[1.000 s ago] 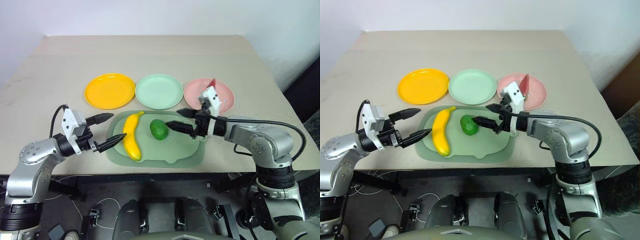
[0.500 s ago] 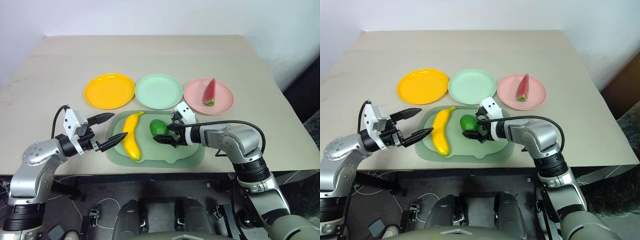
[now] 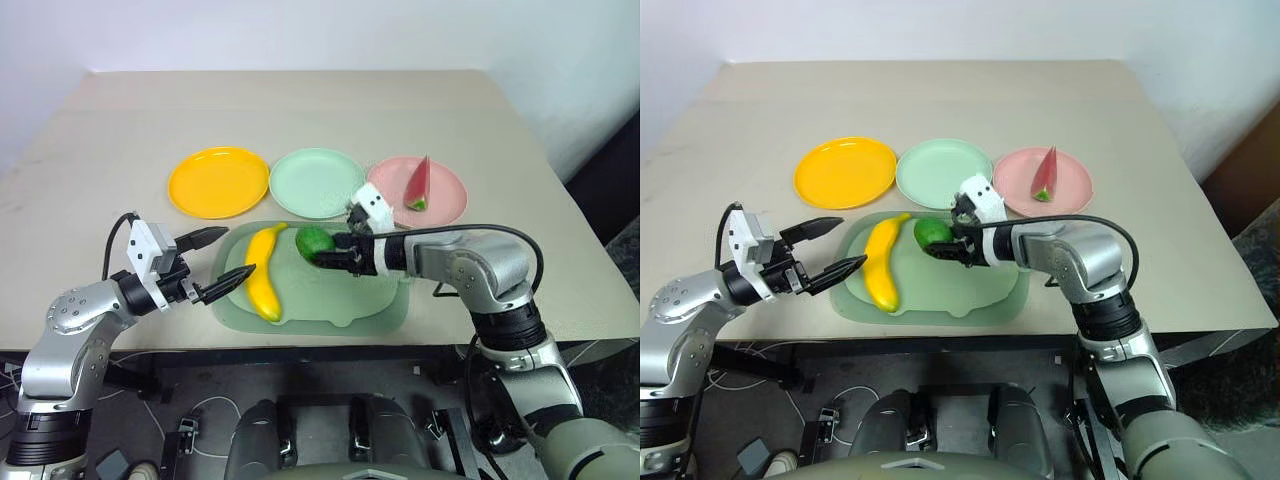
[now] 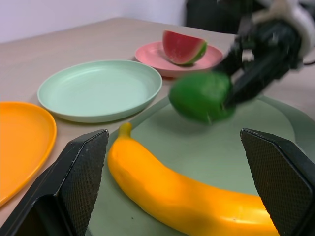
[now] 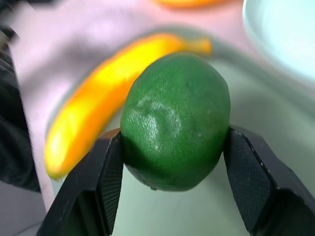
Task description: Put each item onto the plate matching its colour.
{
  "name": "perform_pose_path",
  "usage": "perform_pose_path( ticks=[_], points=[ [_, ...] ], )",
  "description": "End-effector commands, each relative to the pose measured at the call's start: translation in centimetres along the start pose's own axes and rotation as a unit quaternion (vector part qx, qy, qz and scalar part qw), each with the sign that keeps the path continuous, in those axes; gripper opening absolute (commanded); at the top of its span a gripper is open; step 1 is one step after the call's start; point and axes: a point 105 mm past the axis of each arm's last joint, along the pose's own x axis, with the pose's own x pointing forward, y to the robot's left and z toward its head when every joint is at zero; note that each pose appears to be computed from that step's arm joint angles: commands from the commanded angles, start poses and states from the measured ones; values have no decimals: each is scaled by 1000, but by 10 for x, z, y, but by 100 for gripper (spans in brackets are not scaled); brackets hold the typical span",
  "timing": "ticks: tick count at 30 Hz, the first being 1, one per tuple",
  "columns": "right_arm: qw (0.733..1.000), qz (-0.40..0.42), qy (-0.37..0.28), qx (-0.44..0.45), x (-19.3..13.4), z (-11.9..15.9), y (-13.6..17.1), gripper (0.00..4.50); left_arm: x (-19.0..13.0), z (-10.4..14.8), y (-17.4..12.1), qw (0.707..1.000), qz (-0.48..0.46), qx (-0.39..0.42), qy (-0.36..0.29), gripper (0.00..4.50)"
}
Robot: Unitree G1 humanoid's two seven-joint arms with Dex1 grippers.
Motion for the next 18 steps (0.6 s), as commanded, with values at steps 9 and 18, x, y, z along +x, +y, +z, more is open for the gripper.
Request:
perform_pose_path(
  ticks=[9,18],
  points=[
    [991,-121,-55,-12,42,53,-66,270,-4,12,-6,1000,14,22,-16,450],
    [980,-190,-24,-59,68,40,-94,270,-13,11,-7,999,38,27,-12,450]
  ],
)
